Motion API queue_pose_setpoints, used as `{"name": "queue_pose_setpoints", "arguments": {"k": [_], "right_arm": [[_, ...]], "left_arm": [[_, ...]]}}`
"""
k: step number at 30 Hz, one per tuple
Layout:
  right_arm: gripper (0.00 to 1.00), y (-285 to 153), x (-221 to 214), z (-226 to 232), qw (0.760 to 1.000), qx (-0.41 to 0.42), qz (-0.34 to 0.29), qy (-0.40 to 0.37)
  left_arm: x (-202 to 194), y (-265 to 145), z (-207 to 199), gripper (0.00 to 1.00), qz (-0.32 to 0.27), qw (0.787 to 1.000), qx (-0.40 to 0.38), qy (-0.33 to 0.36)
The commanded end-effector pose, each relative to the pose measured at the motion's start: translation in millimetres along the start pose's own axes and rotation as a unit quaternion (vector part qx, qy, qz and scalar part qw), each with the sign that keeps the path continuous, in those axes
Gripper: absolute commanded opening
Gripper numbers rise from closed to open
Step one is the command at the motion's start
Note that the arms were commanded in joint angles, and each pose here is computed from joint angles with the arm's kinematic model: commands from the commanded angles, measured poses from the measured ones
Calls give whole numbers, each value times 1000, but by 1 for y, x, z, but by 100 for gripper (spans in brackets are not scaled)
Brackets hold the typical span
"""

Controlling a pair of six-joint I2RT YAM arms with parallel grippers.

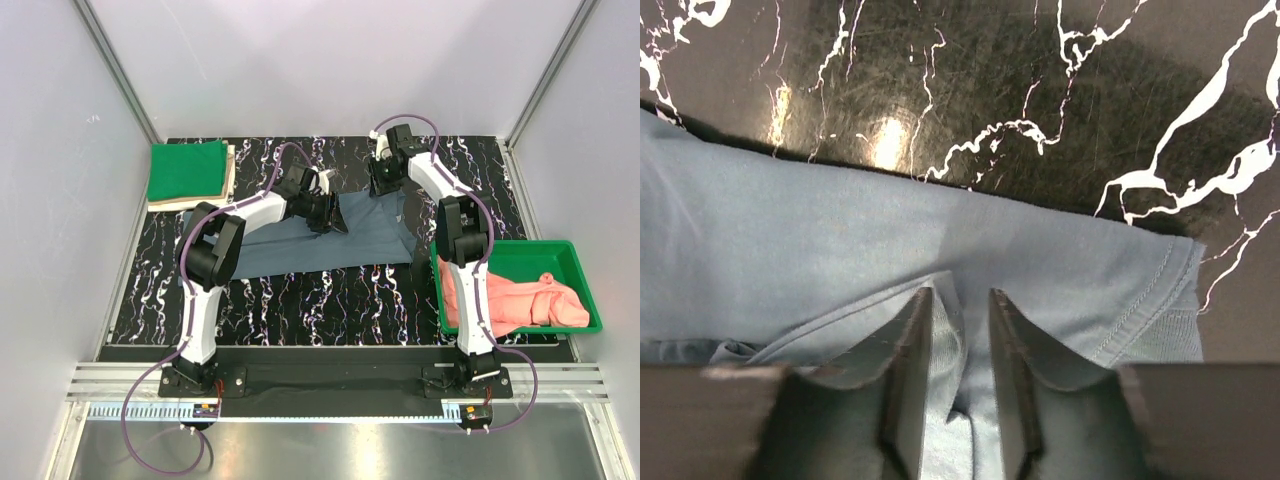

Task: Fold and stack the t-shirts
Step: Fold the tshirt

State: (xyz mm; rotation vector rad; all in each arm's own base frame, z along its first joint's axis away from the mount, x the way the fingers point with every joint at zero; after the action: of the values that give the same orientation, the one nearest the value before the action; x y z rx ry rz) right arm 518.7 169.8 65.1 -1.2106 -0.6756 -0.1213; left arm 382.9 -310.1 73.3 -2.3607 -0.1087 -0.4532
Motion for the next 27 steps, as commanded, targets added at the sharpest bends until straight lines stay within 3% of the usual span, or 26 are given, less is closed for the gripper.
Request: {"name": "queue_pose_setpoints", "arguments": {"k": [1, 3, 4, 6, 16, 23, 27], "right_arm": [[34, -7, 17, 1, 1000, 7, -21, -2], [24, -8, 20, 4, 1000, 16, -25, -1], [10, -8, 21, 5, 999, 20, -26, 0], [0, -10, 24, 7, 999, 23, -30, 4], [0, -69, 61, 29, 990, 39, -135, 12], [0, -80, 42, 44, 982, 73, -175, 9], [0, -93, 43, 48, 973, 78, -216, -11]], "left_arm": [[13, -13, -21, 47, -32, 999, -15, 34], [14, -14, -22, 47, -36, 999, -13, 35], [13, -14, -22, 47, -34, 999, -12, 33], [14, -16, -23, 47, -37, 999, -10, 33], [16, -34, -24, 49, -73, 996, 31, 27], [33, -75, -20, 55, -155, 982, 110, 15], [47, -89, -22, 56, -170, 982, 88, -8]]}}
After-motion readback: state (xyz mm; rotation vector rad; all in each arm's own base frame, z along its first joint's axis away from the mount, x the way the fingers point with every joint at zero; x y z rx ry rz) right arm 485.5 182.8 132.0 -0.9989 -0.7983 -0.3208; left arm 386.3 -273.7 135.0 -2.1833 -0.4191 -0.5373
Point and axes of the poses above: each gripper's point midway between its finger pads, its own y axis out along the fingers, its own z axis along the line the jaws close on, x = y × z, the point moved 3 cm from there along -y, back along the fingers, and after that the axes turned 2 degrees about -y, right-handed, at the moved point
